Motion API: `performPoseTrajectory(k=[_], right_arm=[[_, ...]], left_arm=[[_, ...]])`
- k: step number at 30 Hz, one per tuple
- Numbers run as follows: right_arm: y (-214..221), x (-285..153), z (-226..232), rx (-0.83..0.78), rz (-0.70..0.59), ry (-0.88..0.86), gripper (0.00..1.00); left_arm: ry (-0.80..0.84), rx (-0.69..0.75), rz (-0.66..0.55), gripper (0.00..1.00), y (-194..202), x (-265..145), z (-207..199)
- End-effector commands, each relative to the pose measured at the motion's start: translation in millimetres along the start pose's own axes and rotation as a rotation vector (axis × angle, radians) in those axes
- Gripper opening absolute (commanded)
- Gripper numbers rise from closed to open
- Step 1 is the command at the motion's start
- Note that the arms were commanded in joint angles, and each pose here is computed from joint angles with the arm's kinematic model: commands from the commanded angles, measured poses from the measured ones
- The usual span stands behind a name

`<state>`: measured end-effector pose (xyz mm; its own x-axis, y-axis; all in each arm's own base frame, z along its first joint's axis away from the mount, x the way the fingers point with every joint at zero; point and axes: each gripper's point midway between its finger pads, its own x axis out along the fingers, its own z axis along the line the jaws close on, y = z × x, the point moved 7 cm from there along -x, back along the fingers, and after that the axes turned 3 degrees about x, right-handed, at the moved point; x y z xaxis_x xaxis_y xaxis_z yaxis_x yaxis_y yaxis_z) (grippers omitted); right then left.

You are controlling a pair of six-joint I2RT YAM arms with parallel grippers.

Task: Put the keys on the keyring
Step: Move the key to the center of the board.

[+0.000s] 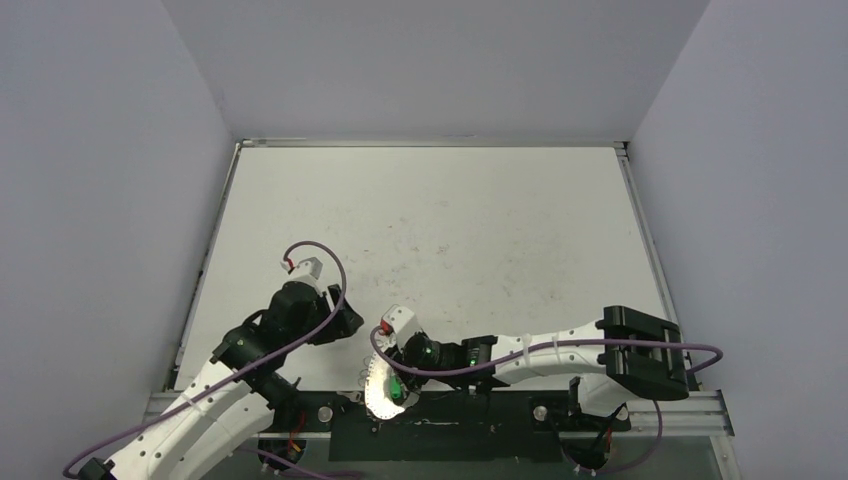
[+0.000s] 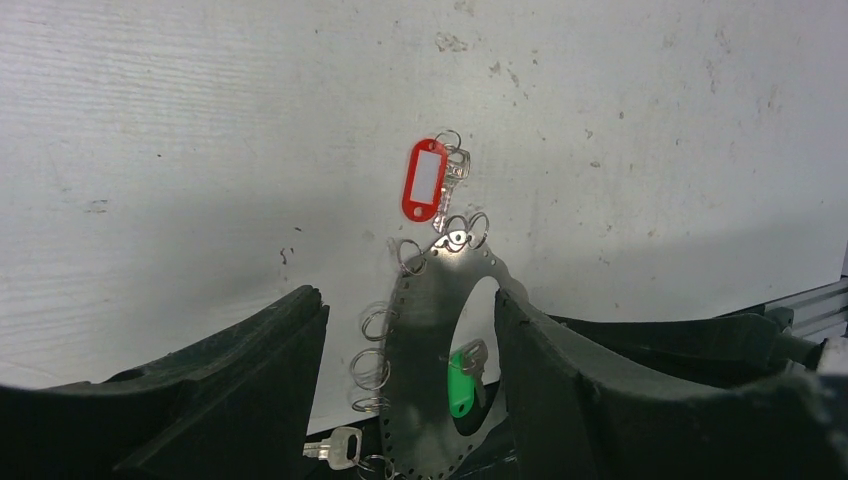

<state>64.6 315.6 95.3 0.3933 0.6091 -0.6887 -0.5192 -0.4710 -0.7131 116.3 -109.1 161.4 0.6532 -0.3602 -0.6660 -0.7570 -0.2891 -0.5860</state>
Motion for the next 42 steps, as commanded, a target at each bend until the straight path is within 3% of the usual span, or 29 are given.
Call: performPoseTrajectory(k=[1,5,10,13,16,17,24,29,30,32,33,34,36,42], right_arm=[[-15,-3,18,0.037,-0.059,-0.099,0.47],[-8,12,28,0.033,-0.021,-0.118,0.54],[4,29,25,0.028,0.028,-0.051,0.52],[6,33,24,0.019,0.037,-0.039,0.38],[1,31,22,0.022,0.018,-0.027,0.05],[-2,28,21,0.022,0.006,-0.024,0.0],[-27,0,-19,0.129,-0.087,0.02,0.0],[-34,-34,-86,0.276,-0.158,0.205,0.0],[-33,-39,-100,0.306,-0.163,0.265,0.07],[-28,-52,-124,0.35,-0.16,0.367,0.39],[-26,-57,-132,0.362,-0.159,0.413,0.6],[-24,-62,-137,0.368,-0.155,0.446,0.72],[-23,-65,-140,0.368,-0.144,0.458,0.79],[-13,-43,-110,0.398,-0.091,0.216,0.77]], left_arm=[[0.079,-0.008,0.001,0.6,-5,5,-13],[0.081,-0.008,0.018,0.6,-3,9,-14],[0.087,-0.006,0.025,0.6,-1,9,-13],[0.098,-0.005,0.023,0.6,-1,9,-15],[0.104,-0.006,0.016,0.6,-2,11,-15],[0.104,-0.006,0.016,0.6,-1,12,-15],[0.128,-0.015,0.076,0.6,9,20,-15],[0.127,-0.027,0.121,0.59,17,28,-13],[0.127,-0.03,0.132,0.59,18,29,-13],[0.126,-0.038,0.16,0.57,23,33,-12],[0.125,-0.042,0.174,0.56,25,35,-12],[0.122,-0.048,0.187,0.56,27,37,-11],[0.12,-0.058,0.229,0.53,34,42,-11],[0.134,-0.068,0.347,0.42,57,56,-11]])
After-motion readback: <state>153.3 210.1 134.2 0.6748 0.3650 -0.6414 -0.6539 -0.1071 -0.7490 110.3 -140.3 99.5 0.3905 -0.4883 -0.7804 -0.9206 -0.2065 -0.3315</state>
